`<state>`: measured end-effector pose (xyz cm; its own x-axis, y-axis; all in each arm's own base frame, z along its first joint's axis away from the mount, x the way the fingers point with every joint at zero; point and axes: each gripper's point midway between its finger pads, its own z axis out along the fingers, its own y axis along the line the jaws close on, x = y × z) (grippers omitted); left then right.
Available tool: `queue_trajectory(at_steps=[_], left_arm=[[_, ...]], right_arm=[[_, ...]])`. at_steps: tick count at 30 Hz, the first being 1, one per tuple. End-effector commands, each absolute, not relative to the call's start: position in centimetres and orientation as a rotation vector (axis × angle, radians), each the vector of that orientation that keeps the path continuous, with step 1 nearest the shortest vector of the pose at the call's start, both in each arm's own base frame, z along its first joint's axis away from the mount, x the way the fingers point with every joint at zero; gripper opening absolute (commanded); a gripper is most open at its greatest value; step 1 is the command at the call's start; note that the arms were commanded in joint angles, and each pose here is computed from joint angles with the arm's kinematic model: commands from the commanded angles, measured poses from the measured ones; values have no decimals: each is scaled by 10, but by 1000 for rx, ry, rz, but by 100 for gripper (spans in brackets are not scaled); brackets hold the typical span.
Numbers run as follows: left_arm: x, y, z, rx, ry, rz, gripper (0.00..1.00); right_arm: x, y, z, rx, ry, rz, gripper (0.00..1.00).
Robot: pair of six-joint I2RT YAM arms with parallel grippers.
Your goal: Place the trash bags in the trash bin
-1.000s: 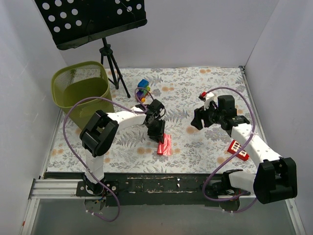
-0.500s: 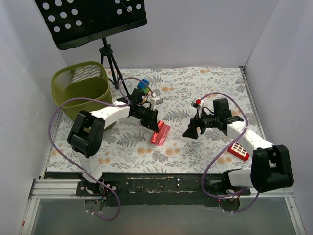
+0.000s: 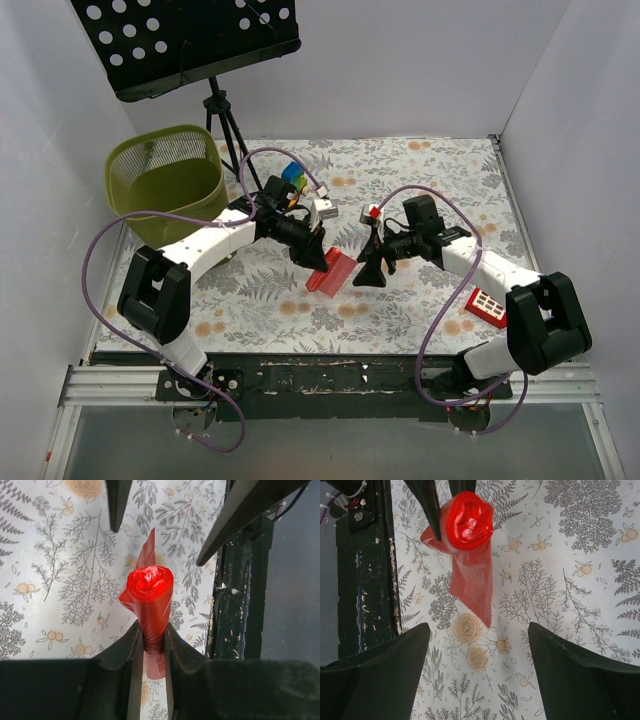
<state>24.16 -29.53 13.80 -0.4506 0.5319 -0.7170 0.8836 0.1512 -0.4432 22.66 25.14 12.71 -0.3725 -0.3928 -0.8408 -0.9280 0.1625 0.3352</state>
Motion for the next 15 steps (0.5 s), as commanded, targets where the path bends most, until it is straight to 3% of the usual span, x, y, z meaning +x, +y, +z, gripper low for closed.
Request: queue_trajectory(at_steps=[1,6,9,10,12,14,15], left_arm=[[227,-301,174,1391,1902,-1273,14],[226,-303,176,1375,1897,-1290,14],[229,-304,175,1351,1903,-1287,13],[230,-305,175,1336,1908,-1288,13],[235,-306,169,1269,1959,-1281,13],[243,-306,164,1168,2016,-1285,16],[246,-306,160,1101,2057,-1288,20]], right_arm=[[235,270,143,-1293,1755,1189,88],[245,282,149,-1214,1776,1241,87],[245,288,155,-1197,1765,1314,78],[243,290,157,-1199,1761,1348,70],[237,291,157,-1204,1765,1406,39],[232,288,152,-1220,1797,1422,2],[230,286,150,-1236,1806,1407,1]])
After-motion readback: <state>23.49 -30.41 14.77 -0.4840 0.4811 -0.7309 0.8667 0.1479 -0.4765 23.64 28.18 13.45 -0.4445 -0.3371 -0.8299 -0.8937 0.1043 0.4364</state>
